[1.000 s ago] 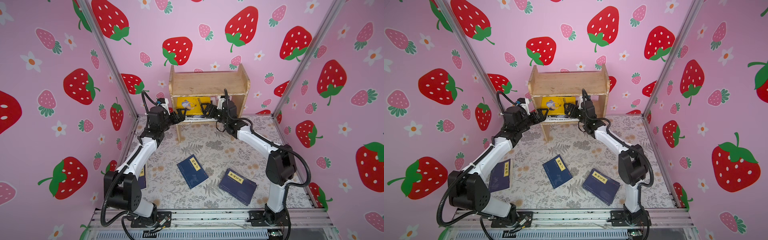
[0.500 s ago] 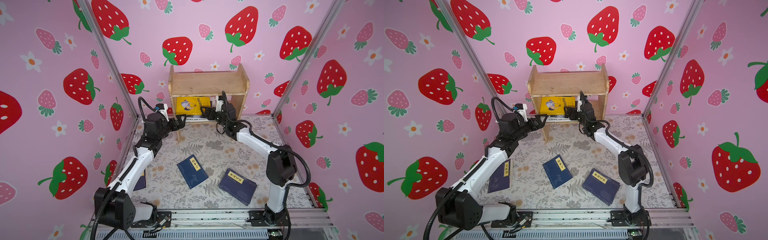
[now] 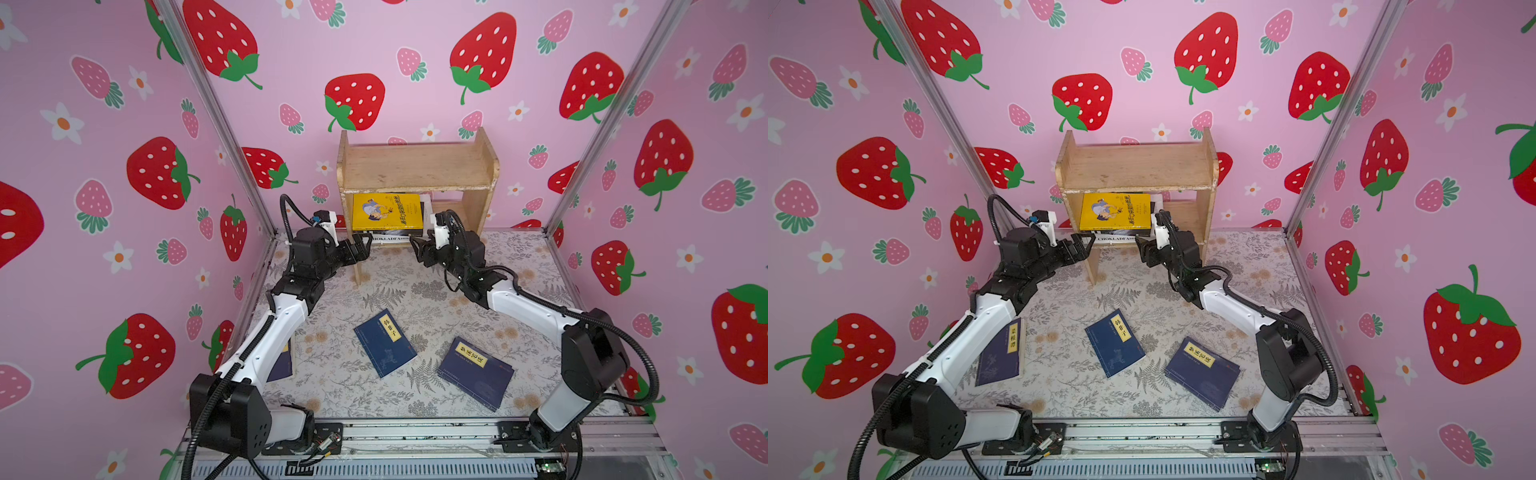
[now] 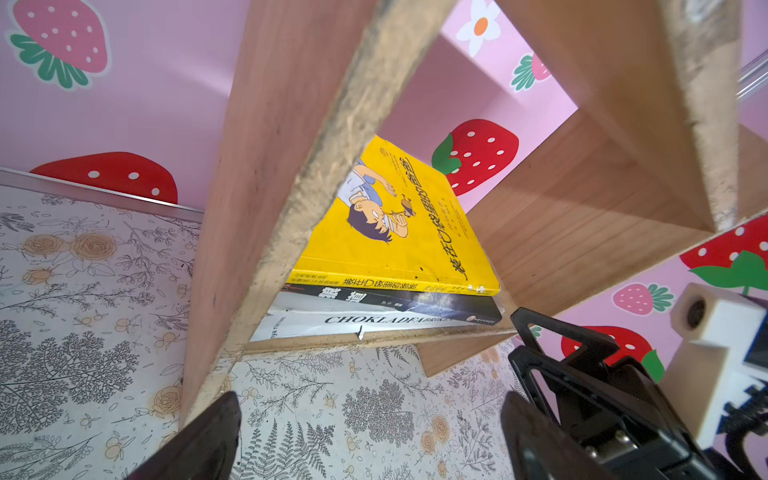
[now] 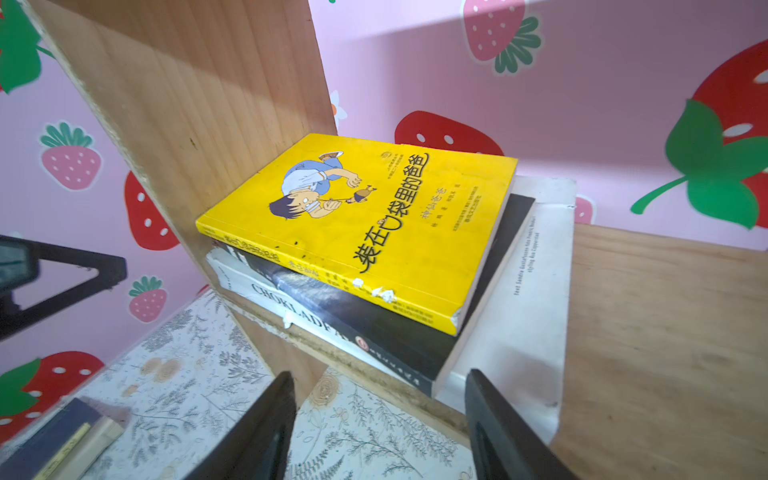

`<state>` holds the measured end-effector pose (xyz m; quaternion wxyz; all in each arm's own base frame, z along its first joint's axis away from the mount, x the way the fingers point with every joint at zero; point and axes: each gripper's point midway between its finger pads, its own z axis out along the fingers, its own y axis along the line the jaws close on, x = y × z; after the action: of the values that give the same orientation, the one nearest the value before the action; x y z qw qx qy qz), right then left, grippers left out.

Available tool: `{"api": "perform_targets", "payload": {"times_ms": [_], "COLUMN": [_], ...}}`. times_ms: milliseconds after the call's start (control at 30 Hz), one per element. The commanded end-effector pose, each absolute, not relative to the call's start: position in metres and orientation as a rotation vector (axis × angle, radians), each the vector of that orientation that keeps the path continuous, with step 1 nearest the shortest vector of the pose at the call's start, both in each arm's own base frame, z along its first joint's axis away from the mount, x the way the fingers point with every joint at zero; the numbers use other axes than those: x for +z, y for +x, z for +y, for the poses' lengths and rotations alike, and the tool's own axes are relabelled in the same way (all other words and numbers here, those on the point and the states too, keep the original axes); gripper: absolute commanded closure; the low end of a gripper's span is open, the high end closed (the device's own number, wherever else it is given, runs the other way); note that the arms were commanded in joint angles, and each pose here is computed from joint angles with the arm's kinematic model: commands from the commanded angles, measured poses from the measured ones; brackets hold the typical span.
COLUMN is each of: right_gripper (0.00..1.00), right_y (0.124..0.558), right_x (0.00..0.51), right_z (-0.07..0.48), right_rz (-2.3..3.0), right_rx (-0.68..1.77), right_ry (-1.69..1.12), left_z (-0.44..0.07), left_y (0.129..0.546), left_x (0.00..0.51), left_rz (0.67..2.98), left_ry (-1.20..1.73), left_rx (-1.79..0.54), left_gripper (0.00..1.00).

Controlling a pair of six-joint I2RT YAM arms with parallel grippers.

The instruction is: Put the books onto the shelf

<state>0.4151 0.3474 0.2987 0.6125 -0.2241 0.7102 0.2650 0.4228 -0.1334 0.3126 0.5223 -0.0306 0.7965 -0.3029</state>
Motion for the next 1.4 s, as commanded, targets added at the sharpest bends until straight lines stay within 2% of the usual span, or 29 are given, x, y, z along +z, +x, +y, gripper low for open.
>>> {"api": "perform_targets", "payload": {"times_ms": [0,367,500,600,1100,1233,1367], "right_gripper": [0.36,0.48,0.48,0.56,0.73,0.73,0.68], "right_y": [0.421,0.434,0.436,0.441,0.454,0.452,0.447], "right_x": [0.314,0.304,0.301,0.299,0.294,0.297,0.308], "right_z": [0.343,0.349,0.35,0.352,0.354,0.354,0.345], "right_rz": [1.562,1.559,1.56,1.563,1.571,1.562,1.536], "right_rx": [0.527,0.455,0.444,0.437,0.409,0.415,0.411], "right_ry": [-0.539,-0.587,-0.583,-0.574,-0.551,-0.545,-0.511], "left_z": [-0.131,-0.125,-0.123,-0.122,-0.117,-0.117,-0.116], "left_y": [0.425,0.425,0.425,0.425,0.426,0.426,0.427], "left_x": [0.325,0.33,0.33,0.33,0.328,0.327,0.325], "left_rz": [1.886,1.881,1.88,1.881,1.884,1.885,1.889], "left_ry": [-0.061,-0.085,-0.097,-0.106,-0.131,-0.136,-0.142], "left_rx": [-0.698,-0.662,-0.653,-0.649,-0.629,-0.628,-0.626], "left_gripper": [0.01,0.01,0.01,0.01,0.01,0.01,0.01]}}
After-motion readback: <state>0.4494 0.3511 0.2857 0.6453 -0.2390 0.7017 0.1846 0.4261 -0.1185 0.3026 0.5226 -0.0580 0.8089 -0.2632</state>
